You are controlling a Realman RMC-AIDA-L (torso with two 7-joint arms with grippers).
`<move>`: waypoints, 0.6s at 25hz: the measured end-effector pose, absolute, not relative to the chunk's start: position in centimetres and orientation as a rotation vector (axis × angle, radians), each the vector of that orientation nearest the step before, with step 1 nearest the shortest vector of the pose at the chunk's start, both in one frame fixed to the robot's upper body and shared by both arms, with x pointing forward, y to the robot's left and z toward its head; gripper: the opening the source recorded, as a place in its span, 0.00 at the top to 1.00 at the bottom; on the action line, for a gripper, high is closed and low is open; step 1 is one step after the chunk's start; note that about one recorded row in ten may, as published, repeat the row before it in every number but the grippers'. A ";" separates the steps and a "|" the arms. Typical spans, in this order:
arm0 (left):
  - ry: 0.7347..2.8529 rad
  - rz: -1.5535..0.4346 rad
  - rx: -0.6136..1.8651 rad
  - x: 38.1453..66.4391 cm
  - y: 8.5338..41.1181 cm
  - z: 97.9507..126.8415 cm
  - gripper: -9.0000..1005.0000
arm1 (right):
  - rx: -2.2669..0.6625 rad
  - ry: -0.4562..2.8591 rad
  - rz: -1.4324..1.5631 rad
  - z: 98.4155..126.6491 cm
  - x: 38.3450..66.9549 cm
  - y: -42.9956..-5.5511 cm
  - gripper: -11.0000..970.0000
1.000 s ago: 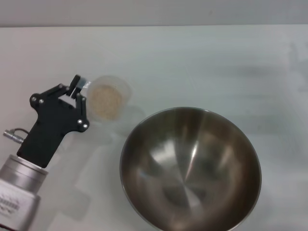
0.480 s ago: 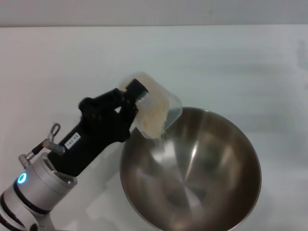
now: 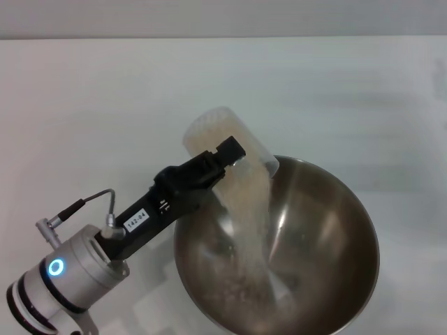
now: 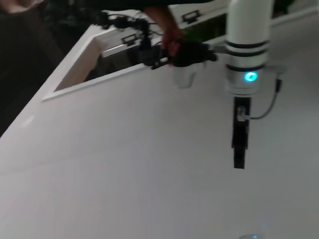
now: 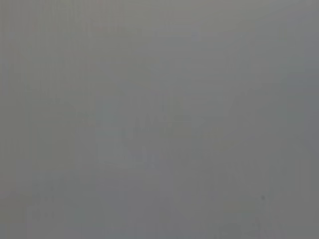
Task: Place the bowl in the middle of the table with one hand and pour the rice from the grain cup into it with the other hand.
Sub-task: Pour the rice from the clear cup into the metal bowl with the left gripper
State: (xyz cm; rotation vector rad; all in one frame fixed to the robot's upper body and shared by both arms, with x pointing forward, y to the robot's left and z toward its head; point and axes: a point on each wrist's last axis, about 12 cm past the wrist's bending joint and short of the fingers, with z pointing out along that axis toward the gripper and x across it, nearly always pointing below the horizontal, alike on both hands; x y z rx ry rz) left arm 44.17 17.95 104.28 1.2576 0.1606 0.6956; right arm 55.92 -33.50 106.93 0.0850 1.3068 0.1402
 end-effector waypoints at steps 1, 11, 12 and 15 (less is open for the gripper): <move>0.161 0.696 1.258 44.2 18.0 104.3 0.96 | 0.084 1.308 0.140 106.9 55.9 -33.5 0.55; 0.009 0.883 1.311 44.3 17.6 104.1 0.96 | 0.074 1.343 0.121 106.5 55.9 -33.8 0.55; -0.002 0.897 1.313 44.2 17.6 104.1 0.96 | 0.073 1.343 0.119 106.5 55.9 -33.9 0.55; -0.039 0.941 1.324 44.3 17.5 104.0 0.96 | 0.073 1.343 0.116 106.5 55.8 -34.0 0.55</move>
